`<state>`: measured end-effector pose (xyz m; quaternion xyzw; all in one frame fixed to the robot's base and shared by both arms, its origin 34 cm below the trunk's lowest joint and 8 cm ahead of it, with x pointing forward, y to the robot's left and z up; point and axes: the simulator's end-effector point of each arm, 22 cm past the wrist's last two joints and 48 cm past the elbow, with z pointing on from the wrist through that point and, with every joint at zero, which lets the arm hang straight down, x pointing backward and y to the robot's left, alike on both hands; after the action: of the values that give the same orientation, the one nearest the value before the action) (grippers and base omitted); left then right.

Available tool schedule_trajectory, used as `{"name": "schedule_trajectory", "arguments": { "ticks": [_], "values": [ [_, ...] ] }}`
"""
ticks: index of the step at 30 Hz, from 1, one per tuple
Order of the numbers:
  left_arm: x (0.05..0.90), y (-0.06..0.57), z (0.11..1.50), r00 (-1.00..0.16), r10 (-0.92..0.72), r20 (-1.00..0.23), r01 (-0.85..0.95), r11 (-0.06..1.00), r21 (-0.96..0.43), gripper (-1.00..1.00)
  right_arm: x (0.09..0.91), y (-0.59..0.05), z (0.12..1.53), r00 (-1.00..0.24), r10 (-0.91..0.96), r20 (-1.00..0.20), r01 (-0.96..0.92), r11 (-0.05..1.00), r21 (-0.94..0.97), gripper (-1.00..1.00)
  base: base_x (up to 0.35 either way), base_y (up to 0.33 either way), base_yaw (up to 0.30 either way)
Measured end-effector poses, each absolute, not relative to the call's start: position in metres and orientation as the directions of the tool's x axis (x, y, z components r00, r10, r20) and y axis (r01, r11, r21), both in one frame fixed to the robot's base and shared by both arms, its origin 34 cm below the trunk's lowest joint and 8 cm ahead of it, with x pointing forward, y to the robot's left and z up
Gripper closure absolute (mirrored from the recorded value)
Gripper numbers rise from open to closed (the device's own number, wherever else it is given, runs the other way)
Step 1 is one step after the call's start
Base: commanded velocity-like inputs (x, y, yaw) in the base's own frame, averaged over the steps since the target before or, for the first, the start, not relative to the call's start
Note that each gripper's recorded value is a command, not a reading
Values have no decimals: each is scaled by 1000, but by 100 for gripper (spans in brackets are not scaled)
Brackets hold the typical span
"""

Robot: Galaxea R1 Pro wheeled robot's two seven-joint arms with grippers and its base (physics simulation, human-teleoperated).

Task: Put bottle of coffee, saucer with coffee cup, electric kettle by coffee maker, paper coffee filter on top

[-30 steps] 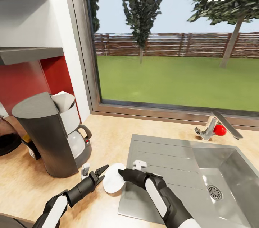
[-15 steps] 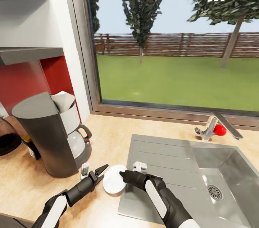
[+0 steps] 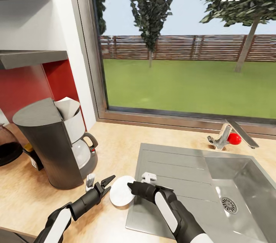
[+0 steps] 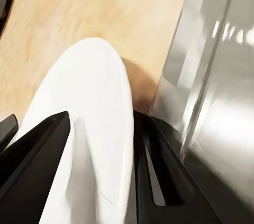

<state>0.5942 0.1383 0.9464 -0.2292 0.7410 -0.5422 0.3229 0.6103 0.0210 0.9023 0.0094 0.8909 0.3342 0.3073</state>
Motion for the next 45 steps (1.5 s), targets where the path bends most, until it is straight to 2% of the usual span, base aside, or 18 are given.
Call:
{"name": "schedule_trajectory", "arguments": {
  "ticks": [7, 15, 22, 30, 45],
  "values": [
    [594, 139, 945, -691, -682, -241, 15, 319, -948, -100, 610, 21, 902, -811, 226, -539, -185, 775, 604, 100, 0, 0, 0],
    [622, 154, 970, -671, -670, -318, 78, 362, -929, -100, 612, 18, 902, -813, 240, -531, -172, 772, 612, 100, 0, 0, 0],
    [660, 158, 1014, -645, -660, -385, 163, 373, -913, -100, 632, 19, 940, -755, 254, -604, -224, 767, 601, 100, 0, 0, 0],
    [663, 157, 1018, -644, -658, -391, 172, 374, -911, -100, 642, 20, 963, -722, 266, -638, -251, 759, 601, 100, -15, 0, 0],
    [662, 159, 1015, -643, -660, -390, 166, 377, -911, -100, 642, 19, 963, -722, 267, -638, -250, 759, 601, 100, -296, 0, 0]
  ]
}}
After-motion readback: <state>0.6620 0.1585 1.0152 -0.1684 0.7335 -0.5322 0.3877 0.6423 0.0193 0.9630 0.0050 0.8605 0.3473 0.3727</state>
